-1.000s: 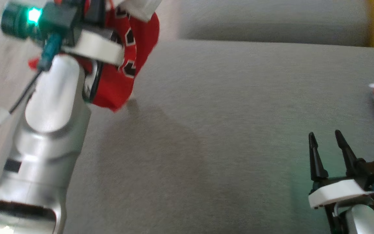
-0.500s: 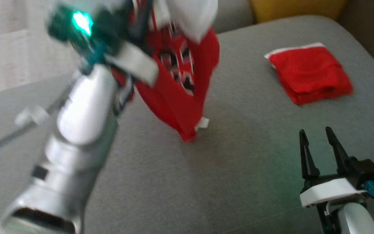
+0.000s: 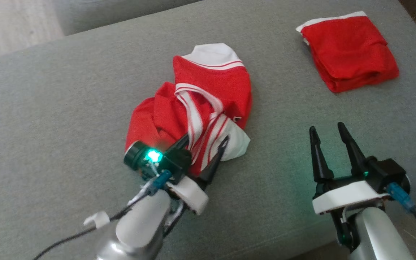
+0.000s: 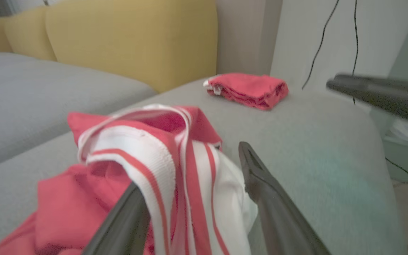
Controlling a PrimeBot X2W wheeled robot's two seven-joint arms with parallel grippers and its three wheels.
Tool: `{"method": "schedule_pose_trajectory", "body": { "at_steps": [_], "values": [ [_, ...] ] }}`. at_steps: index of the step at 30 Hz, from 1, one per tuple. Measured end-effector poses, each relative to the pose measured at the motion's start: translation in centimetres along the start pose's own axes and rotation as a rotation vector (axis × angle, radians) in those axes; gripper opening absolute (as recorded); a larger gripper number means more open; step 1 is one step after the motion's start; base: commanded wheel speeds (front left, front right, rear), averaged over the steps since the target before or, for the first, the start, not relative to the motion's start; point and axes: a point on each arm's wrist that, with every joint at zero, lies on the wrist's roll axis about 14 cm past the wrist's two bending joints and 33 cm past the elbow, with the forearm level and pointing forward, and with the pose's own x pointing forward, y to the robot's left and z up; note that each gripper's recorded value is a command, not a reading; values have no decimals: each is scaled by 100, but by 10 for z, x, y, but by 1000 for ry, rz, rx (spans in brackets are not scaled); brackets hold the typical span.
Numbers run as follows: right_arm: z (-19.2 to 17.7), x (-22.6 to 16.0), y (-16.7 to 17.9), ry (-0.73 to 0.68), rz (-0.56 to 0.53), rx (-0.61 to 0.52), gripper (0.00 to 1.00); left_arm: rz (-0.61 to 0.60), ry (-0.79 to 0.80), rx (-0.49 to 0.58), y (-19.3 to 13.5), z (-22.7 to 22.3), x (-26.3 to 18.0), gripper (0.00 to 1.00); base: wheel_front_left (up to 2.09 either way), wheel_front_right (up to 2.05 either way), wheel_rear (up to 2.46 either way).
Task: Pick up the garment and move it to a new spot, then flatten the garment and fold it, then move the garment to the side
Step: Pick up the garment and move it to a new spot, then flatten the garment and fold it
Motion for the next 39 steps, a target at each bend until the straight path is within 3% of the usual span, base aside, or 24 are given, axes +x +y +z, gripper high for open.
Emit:
{"method": "schedule_pose_trajectory", "body": {
  "at_steps": [4,11,16,21,28,39],
  "values": [
    [-3,1,14,6,38,15,100,106,-135,-51,3,37,-14,100,0,0,0],
    [-29,-33,21,67,52,49,100,412,-124,-195,8,8,-104,100,0,0,0],
    [-24,-37,40,46,120,40,100,655,-157,-171,38,8,-168,100,0,0,0],
    [-13,-45,57,3,184,31,100,808,-172,-166,39,1,-222,100,0,0,0],
    [-2,-51,75,-34,252,22,100,924,-215,-136,42,5,-261,100,0,0,0],
    [0,-57,79,-44,267,26,100,950,-218,-115,46,6,-271,100,0,0,0]
  ]
}}
